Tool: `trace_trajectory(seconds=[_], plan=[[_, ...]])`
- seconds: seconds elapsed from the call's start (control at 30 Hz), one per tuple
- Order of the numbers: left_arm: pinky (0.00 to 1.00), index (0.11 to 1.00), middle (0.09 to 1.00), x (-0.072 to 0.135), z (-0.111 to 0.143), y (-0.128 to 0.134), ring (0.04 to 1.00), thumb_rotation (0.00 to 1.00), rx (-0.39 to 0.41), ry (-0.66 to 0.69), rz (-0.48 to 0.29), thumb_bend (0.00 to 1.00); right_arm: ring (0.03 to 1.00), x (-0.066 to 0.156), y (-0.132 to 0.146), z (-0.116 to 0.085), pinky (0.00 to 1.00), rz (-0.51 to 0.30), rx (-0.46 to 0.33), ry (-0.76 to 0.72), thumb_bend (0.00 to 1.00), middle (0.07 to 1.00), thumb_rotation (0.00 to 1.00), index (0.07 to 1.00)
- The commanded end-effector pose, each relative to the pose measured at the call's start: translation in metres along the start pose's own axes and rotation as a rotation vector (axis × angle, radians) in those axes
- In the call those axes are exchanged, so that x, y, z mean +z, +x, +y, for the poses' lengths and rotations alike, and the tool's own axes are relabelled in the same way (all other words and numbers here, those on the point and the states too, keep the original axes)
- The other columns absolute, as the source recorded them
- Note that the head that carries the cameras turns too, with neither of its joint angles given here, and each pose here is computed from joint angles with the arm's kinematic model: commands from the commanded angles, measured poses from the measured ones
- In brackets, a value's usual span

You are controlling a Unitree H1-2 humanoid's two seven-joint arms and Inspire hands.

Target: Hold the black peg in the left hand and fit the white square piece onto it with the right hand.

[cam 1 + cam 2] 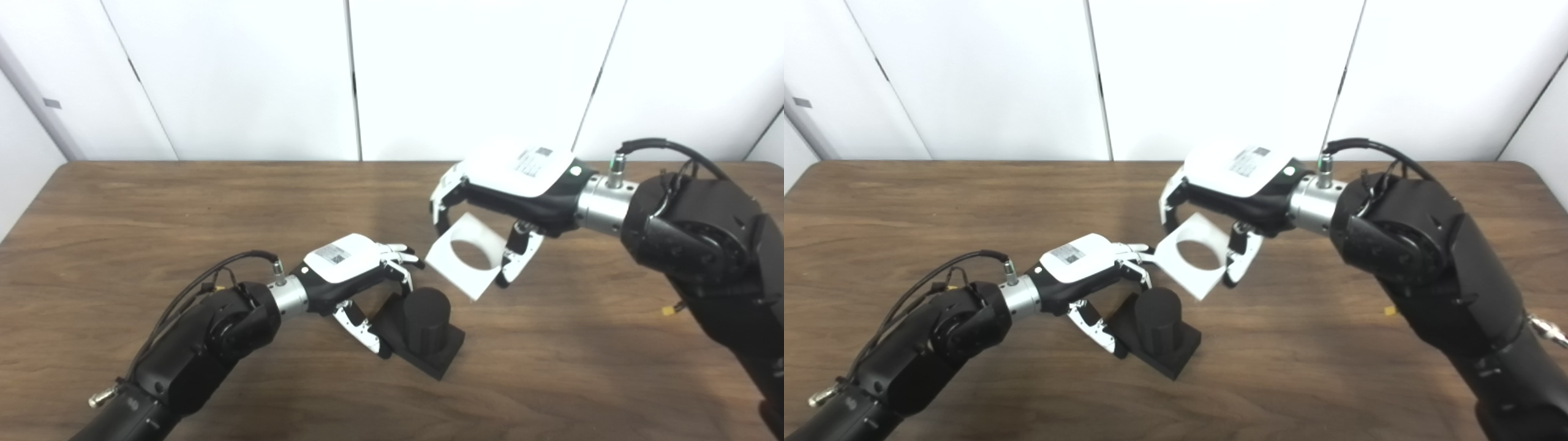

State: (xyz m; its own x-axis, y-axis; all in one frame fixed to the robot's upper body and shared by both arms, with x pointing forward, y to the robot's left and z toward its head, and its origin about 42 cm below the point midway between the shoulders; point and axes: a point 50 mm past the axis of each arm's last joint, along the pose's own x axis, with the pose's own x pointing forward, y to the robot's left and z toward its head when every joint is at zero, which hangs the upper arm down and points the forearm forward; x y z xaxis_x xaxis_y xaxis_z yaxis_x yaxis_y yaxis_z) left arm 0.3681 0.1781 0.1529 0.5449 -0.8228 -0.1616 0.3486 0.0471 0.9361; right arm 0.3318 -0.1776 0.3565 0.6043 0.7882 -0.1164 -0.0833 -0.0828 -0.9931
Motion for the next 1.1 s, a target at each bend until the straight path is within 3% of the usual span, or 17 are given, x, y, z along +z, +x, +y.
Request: trace_trajectory(seconds=[0.0,0.53,1.07], plan=[[0.88,0.489,0.896,0.003,-0.019,0.004,0.945,0.06,-0.114,0.037,0.011,0.52,0.793,0.005,-0.003,-0.018,0.76,-0.014,-0.052,-0.026,0.52,0.74,0.13,0.477],[0.87,0.489,0.899,0.005,-0.018,0.005,0.948,0.06,-0.107,0.039,0.008,0.52,0.782,0.023,0.007,-0.002,0.74,-0.079,0.012,0.001,0.52,0.737,0.13,0.478],[0.88,0.489,0.898,0.008,-0.019,0.008,0.945,0.06,-0.096,0.036,0.001,0.52,0.781,0.018,0.018,0.01,0.76,-0.083,0.026,0.037,0.52,0.739,0.13,0.478]])
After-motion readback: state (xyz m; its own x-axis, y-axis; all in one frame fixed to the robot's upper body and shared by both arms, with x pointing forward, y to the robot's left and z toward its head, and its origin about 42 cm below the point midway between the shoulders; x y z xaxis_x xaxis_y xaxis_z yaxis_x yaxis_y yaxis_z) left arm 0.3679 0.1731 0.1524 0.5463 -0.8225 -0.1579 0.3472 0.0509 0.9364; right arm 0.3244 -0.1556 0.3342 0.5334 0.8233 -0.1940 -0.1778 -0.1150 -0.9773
